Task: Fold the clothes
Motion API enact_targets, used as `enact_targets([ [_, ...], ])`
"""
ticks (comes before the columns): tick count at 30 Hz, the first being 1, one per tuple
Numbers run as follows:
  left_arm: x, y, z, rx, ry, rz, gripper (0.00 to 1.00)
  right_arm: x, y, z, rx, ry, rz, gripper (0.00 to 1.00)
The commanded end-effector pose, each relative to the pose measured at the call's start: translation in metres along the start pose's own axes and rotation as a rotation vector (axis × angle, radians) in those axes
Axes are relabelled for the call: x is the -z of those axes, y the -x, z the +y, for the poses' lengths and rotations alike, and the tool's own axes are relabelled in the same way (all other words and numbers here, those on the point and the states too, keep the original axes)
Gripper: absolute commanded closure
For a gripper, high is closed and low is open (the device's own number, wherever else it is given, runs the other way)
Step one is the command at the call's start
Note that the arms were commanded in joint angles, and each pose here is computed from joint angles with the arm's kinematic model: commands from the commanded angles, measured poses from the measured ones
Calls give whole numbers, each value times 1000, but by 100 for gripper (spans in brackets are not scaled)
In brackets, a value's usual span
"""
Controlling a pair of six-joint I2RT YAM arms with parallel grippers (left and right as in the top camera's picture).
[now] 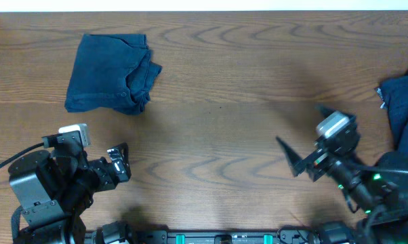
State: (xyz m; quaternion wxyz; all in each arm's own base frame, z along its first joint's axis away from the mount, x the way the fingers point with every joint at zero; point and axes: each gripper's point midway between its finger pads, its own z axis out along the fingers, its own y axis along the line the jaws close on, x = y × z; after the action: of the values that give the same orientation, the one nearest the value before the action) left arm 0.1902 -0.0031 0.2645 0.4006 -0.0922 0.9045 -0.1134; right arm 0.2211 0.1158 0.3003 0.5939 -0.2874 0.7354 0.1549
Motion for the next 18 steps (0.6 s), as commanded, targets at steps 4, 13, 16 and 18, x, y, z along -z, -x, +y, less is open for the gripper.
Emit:
enact_targets([
  [4, -1, -1, 0, -10, 3, 3, 2, -8, -54, 17, 59, 31, -73, 1],
  [13, -1, -1, 0, -10, 2, 3, 2, 1, -84, 29, 131, -1, -224, 1],
  [16, -1, -1, 0, -10, 3, 3, 2, -6, -98, 29, 120, 2, -201, 1],
  [18, -1, -1, 0, -10, 2, 3, 2, -10, -107, 29, 113, 6, -186, 1],
])
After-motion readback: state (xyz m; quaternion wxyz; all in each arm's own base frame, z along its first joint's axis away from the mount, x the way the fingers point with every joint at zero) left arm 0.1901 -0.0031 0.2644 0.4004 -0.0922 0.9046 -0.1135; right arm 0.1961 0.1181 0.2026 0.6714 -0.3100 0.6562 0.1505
